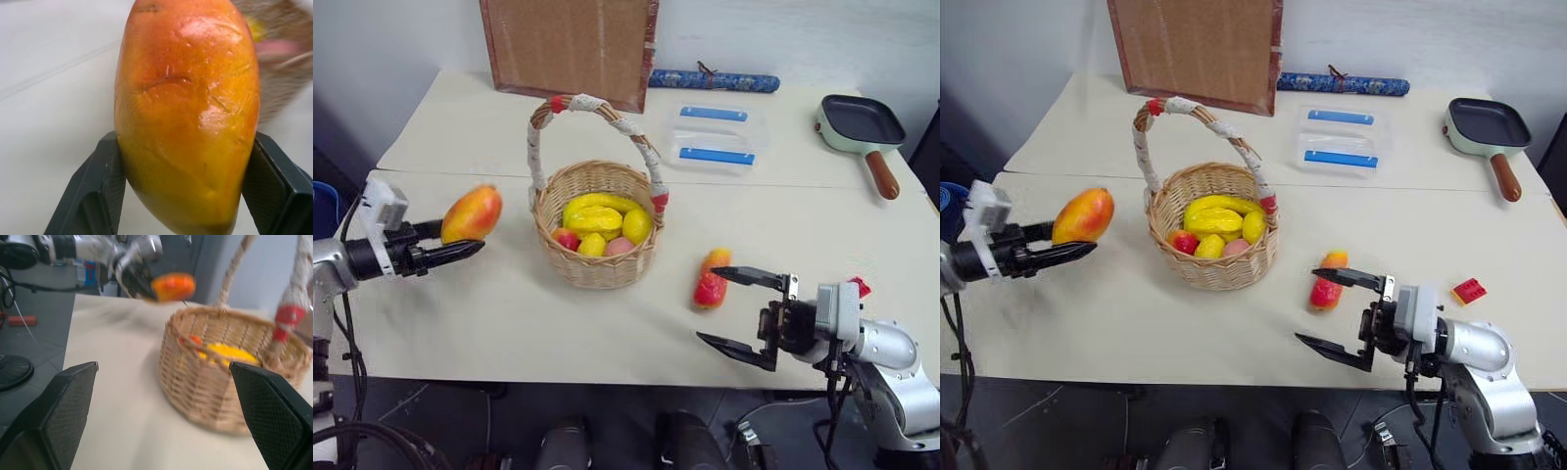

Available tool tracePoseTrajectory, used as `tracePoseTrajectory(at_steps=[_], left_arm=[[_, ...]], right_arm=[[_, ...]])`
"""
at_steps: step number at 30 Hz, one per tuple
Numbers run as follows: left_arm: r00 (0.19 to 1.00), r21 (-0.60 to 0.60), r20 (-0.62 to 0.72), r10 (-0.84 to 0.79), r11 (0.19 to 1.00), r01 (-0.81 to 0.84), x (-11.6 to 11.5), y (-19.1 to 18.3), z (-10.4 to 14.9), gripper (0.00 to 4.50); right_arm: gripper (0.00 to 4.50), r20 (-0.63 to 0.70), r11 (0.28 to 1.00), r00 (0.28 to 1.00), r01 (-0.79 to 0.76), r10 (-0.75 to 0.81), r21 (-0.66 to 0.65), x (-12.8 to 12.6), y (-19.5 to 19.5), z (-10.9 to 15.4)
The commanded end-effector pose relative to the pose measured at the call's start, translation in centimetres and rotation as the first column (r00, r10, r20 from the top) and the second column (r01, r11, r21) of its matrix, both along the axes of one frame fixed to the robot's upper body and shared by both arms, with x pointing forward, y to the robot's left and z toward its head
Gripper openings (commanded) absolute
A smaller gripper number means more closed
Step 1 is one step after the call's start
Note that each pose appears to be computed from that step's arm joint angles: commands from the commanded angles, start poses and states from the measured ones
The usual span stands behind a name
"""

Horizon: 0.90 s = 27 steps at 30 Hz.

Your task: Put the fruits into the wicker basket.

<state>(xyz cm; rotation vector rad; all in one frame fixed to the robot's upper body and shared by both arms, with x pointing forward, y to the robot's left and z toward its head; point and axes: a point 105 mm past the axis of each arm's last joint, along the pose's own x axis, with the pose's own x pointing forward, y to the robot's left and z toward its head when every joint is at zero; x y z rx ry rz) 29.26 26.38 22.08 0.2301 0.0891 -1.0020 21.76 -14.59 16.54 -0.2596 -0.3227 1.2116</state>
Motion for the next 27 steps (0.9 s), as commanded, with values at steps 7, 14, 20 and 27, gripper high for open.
tracePoseTrajectory(at_steps=[7,14,20,27], left_arm=[[0.997,0.137,0.023,-0.08,0.988,0.076,4.3,-12.1,2.4,2.78],[0.997,0.055,0.065,0.038,0.998,-0.042,5.3,-11.4,4.0,4.43],[0.975,-0.027,0.185,-0.121,0.991,0.129,1.7,-8.7,5.0,4.43],[0.968,0.108,0.215,-0.13,0.988,0.108,-0.8,-2.9,1.1,4.43]], right_arm=[[4.5,0.075,0.998,0.997,0.005,0.0,-0.067,-1.3,-0.9,-0.8],[4.5,0.056,0.994,0.994,0.098,-0.095,-0.048,-2.8,-2.0,-2.3],[4.5,0.049,0.975,0.974,0.224,-0.222,-0.018,-3.4,-3.5,-2.4],[4.5,-0.048,0.89,0.889,0.456,-0.456,-0.002,-4.2,-9.0,-3.4]])
